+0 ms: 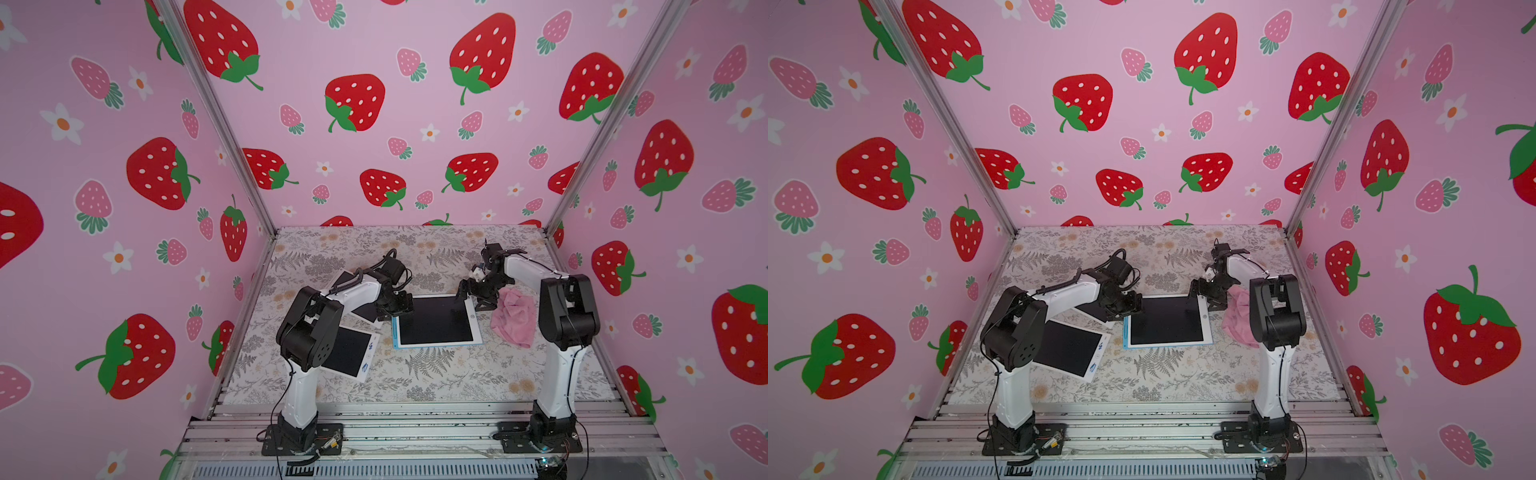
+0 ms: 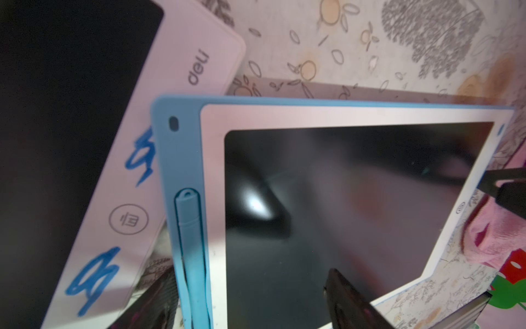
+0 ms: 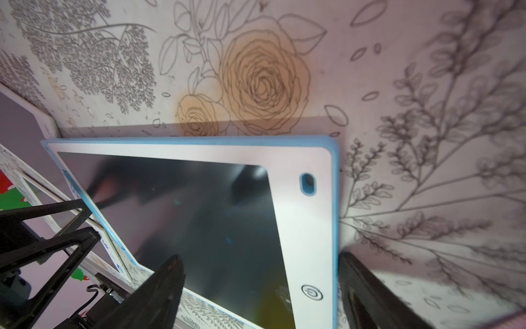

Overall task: Wipe the drawing tablet
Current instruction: Adjust the drawing tablet at the center of the board.

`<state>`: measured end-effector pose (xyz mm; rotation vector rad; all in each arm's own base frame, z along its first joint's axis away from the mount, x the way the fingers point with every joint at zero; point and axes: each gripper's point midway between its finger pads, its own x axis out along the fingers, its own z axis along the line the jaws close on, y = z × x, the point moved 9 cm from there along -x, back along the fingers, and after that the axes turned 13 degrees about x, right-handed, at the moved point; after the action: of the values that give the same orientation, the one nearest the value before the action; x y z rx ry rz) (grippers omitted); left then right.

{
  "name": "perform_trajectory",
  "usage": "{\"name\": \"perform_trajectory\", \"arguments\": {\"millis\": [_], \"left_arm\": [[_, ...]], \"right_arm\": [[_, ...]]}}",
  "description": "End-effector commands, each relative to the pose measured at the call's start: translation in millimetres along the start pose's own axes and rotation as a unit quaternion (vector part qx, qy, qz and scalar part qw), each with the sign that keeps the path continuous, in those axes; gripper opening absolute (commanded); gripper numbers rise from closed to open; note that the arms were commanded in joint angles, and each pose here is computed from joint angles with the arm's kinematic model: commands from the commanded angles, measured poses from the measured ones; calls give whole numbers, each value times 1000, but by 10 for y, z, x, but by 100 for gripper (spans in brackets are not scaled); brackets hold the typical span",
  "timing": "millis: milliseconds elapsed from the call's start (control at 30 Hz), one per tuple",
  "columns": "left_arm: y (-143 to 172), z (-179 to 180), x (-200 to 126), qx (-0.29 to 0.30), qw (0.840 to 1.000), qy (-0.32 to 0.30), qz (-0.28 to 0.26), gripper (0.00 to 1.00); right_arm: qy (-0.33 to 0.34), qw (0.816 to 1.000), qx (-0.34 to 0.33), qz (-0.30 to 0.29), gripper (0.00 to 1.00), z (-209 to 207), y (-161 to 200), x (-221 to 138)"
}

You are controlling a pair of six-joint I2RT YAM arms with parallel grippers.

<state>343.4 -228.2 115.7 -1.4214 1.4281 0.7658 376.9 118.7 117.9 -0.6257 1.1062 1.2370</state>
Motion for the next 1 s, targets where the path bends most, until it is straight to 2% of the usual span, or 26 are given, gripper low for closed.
{"name": "perform_trajectory", "arguments": {"millis": [0,133,433,667,967], "left_arm": [[87,105,89,18,1000,-24,9,82],[114,129,163,15,1000,1,12,81],[187,212,178,12,1000,-12,15,81],[195,313,144,-11,997,65,-32,80],[138,371,54,-23,985,155,-73,76]], "right_arm": [[19,999,15,45,86,-72,84,250],[20,999,15,47,86,-80,85,274],[28,998,21,47,87,-126,97,299],[6,998,33,62,86,-184,89,346],[-26,996,50,71,85,-272,35,309]]}}
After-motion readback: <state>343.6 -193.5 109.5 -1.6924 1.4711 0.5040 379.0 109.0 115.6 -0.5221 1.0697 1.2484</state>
